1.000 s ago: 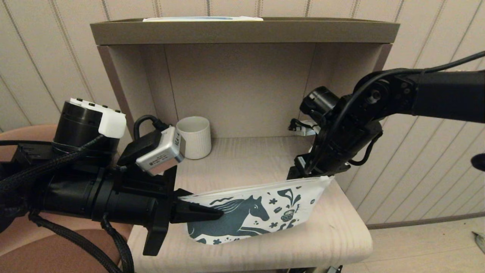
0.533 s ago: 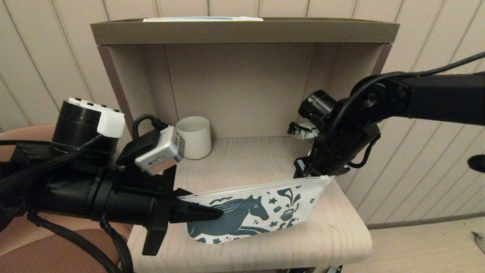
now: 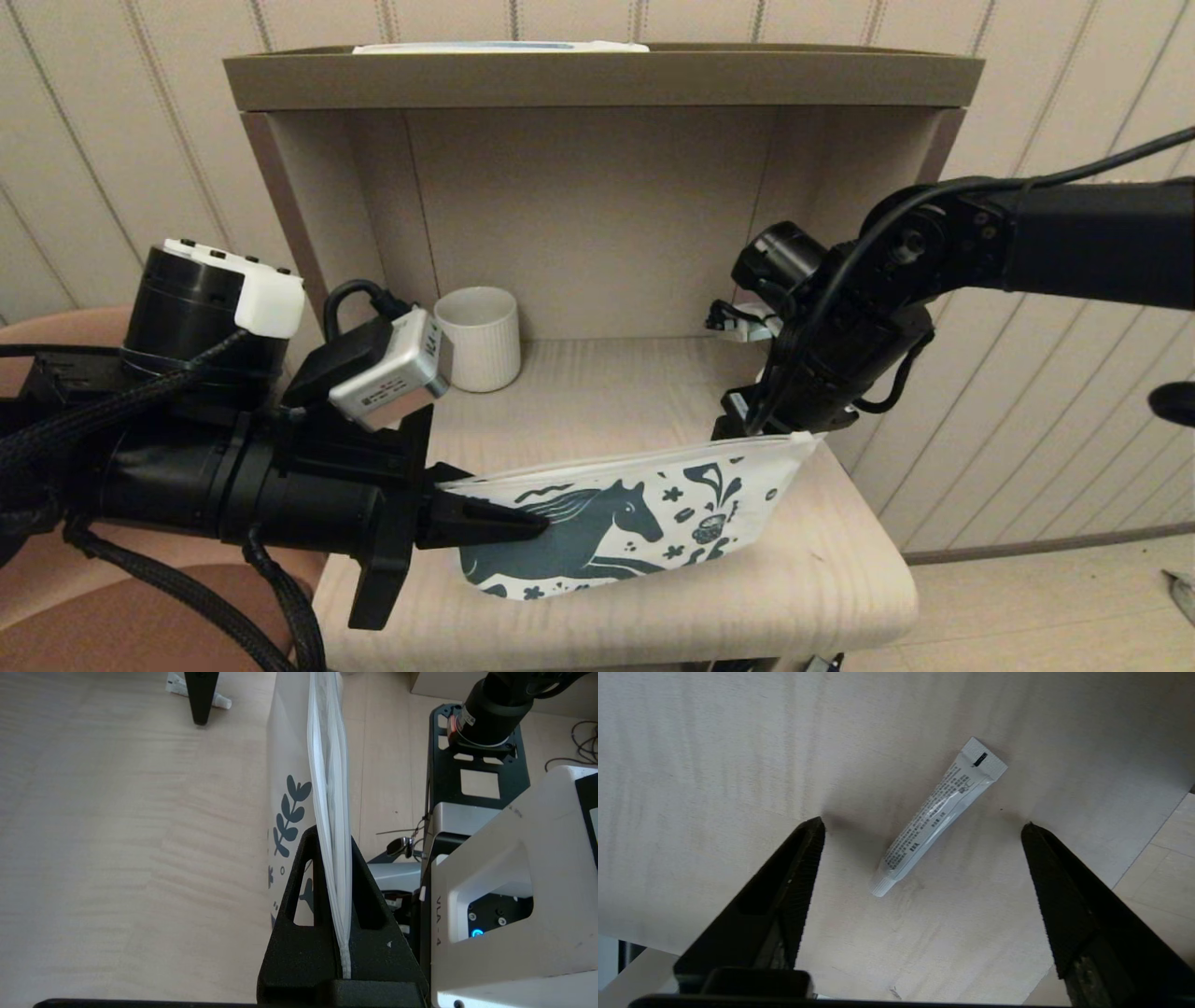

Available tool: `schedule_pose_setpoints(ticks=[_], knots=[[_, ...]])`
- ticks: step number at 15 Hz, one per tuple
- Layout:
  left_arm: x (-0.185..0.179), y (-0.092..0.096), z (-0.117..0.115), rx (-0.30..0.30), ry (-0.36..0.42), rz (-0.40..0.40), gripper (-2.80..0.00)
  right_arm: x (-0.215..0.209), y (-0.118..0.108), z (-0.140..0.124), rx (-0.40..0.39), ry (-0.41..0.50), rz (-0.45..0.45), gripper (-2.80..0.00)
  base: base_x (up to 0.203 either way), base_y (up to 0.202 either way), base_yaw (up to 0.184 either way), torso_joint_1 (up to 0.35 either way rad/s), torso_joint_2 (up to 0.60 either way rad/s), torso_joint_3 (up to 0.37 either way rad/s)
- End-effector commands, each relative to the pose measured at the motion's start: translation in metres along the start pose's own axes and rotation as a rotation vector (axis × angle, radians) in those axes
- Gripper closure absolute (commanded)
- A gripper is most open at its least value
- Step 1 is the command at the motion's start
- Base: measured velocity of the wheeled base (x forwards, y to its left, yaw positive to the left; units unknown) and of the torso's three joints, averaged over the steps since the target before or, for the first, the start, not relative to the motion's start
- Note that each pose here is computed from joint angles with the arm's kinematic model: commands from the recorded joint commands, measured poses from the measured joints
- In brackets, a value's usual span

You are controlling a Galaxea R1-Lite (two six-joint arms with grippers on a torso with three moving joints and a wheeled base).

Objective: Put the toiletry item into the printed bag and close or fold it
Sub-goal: Pick up the toothpaste

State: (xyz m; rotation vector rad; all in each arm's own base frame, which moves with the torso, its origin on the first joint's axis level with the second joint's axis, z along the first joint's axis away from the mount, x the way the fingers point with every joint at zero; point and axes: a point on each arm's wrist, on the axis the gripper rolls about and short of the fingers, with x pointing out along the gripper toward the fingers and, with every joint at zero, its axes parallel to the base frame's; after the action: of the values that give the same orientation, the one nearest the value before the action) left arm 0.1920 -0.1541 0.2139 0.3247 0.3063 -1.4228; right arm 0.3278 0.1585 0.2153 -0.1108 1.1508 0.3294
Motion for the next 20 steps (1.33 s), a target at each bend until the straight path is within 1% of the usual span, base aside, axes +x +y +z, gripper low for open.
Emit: schedule_pose_setpoints(ticks=[1, 11, 12, 20], knots=[[-0.0005, -0.0004, 0.0005, 0.005, -0.004, -0.003, 0.00, 0.0006, 0.0001, -0.0003, 0.000, 0.006, 0.000, -2.80, 0.000, 0.000, 0.000, 0.000, 0.00, 0.000], [-0.0001, -0.0001, 0.0002, 0.004, -0.003, -0.003, 0.00, 0.0011, 0.0013, -0.0009, -0.004, 0.007, -0.013, -2.80, 0.000, 0.000, 0.000, 0.000, 0.00, 0.000], [-0.0001, -0.0001, 0.0002, 0.004, -0.003, -0.003, 0.00, 0.0017, 0.0012, -0.0012, -0.004, 0.008, -0.015, 0.00, 0.000, 0.000, 0.000, 0.000, 0.00, 0.000], [-0.0011, -0.0008, 0.0009, 0.006, -0.005, -0.002, 0.00, -0.0019, 0.0021, 0.0009, -0.006, -0.009, -0.008, 0.00, 0.000, 0.000, 0.000, 0.000, 0.00, 0.000]])
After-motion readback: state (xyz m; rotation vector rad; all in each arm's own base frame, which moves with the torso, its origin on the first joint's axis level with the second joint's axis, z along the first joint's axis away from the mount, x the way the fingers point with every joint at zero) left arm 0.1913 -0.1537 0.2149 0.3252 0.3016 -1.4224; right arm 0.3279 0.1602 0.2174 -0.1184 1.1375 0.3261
